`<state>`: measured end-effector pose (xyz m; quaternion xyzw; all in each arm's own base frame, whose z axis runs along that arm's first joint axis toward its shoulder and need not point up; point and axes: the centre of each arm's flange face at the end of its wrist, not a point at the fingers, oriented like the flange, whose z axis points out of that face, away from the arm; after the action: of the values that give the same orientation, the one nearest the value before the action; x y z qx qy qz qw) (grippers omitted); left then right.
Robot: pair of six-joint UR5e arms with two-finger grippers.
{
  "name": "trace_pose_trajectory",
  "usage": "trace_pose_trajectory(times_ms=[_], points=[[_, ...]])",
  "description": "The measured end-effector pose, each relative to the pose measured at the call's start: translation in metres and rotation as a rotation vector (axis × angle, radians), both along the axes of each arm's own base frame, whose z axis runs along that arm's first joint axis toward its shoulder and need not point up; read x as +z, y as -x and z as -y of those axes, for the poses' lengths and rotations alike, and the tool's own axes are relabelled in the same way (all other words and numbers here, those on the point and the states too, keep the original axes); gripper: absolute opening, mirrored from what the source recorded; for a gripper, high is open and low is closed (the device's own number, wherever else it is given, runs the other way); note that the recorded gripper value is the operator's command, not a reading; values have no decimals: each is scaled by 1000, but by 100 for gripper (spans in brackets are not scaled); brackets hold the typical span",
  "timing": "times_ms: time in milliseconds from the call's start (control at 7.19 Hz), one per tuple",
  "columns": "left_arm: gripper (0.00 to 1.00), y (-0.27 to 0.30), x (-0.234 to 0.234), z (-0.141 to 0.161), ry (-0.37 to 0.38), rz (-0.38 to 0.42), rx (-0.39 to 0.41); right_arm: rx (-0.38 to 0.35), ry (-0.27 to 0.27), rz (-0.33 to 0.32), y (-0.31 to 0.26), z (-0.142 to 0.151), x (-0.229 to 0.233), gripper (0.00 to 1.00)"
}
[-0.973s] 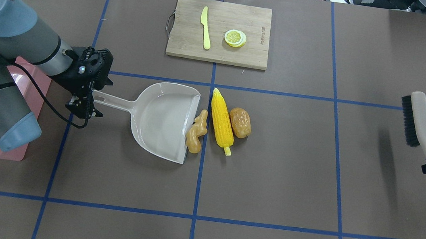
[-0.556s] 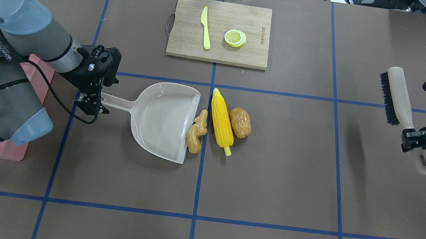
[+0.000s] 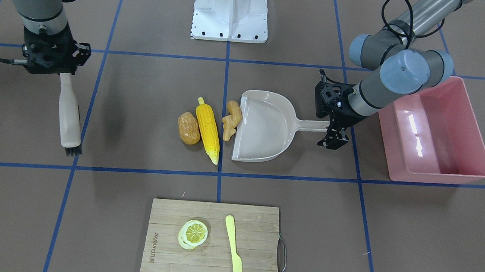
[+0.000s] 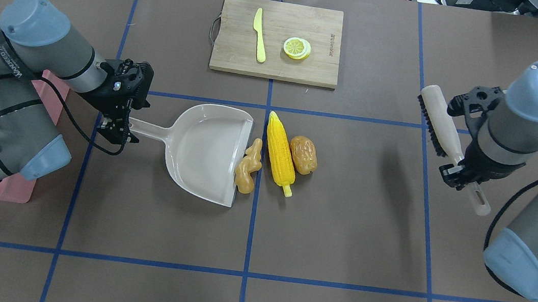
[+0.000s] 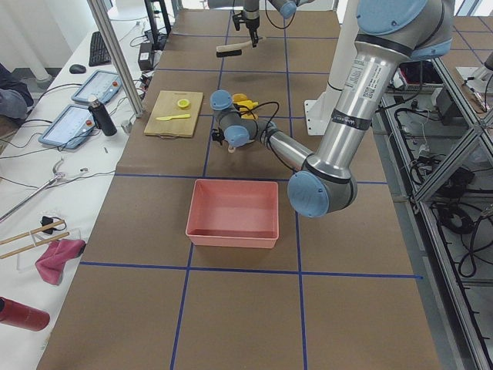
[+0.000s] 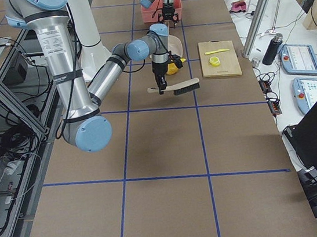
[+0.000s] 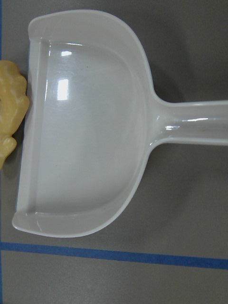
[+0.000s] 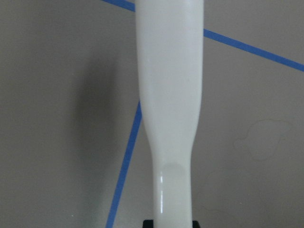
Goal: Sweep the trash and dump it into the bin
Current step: 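Lift the white brush with the right gripper and bring it behind the food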
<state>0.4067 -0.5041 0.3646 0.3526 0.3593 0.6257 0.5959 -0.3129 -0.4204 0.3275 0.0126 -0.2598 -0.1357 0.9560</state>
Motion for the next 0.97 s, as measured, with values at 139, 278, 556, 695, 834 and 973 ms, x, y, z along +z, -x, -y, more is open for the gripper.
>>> trace_pose_trajectory(times_ms=[139,278,556,695,834,973], points=[[90,-2,6,2,-5,-5,2,-1,12,-10,30,6,-16,0],[90,-5,10,2,-9,-11,3,2,25,-20,59,7,-28,0],[90,-7,11,1,-14,-19,7,24,65,-34,110,-20,-38,0],[97,-8,12,0,-15,-19,9,47,95,-35,134,-40,-38,0],[97,-8,14,0,-15,-18,10,64,113,-29,154,-57,-37,0],[98,-8,15,0,-15,-19,10,81,128,-21,168,-69,-38,0]])
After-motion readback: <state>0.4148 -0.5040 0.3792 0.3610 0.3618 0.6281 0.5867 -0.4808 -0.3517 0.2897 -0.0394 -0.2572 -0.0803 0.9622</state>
